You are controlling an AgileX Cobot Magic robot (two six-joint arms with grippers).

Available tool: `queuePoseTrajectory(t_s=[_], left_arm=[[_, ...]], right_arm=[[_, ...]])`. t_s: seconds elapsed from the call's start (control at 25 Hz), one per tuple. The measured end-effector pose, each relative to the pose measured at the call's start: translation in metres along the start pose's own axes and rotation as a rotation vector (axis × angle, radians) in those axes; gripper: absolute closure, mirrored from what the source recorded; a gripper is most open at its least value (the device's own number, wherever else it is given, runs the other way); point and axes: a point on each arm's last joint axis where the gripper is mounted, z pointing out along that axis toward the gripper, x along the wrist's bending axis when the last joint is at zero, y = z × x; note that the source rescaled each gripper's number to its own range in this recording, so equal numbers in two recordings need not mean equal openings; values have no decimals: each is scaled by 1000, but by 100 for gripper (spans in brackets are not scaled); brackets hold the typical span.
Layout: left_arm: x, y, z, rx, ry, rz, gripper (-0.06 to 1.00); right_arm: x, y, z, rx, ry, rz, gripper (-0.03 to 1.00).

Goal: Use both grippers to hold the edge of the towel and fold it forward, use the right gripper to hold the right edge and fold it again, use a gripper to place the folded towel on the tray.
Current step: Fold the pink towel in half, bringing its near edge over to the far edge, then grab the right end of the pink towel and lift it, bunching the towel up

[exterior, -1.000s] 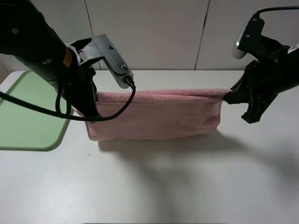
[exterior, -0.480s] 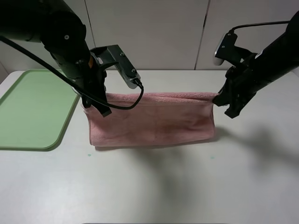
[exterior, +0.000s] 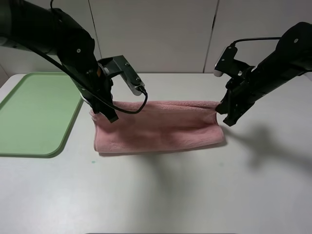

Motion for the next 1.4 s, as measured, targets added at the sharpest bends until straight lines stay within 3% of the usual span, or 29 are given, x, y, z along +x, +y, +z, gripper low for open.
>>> queuePoseTrajectory(t_s=[0.6, 0.68, 0.76, 0.84, 0.92, 0.96, 1.04, 1.16, 1.4], left_arm=[[3, 1, 10, -18, 12, 13, 94], [3, 1, 10, -18, 12, 12, 92], [5, -1, 11, 6, 18, -3, 82], [10, -9, 12, 65, 32, -28, 60], [14, -13, 14, 100, 52, -44, 27], [15, -14, 15, 98, 64, -45, 16], [17, -13, 14, 87, 80, -39, 3], [18, -12, 14, 86, 90, -31, -3], [18, -12, 14, 84, 90, -35, -5]], right_arm=[[-12, 10, 1, -25, -43, -8, 97], [-12, 9, 1, -24, -44, -12, 97], [-13, 9, 1, -21, -56, -28, 94], [-16, 8, 1, -17, -79, -44, 77], [-21, 7, 0, -26, -114, -46, 45], [-23, 8, 0, -35, -136, -44, 26], [-27, 10, -1, -58, -180, -29, 8], [-32, 12, -2, -87, -228, 5, -1], [-34, 13, -3, -103, -254, 19, -3]])
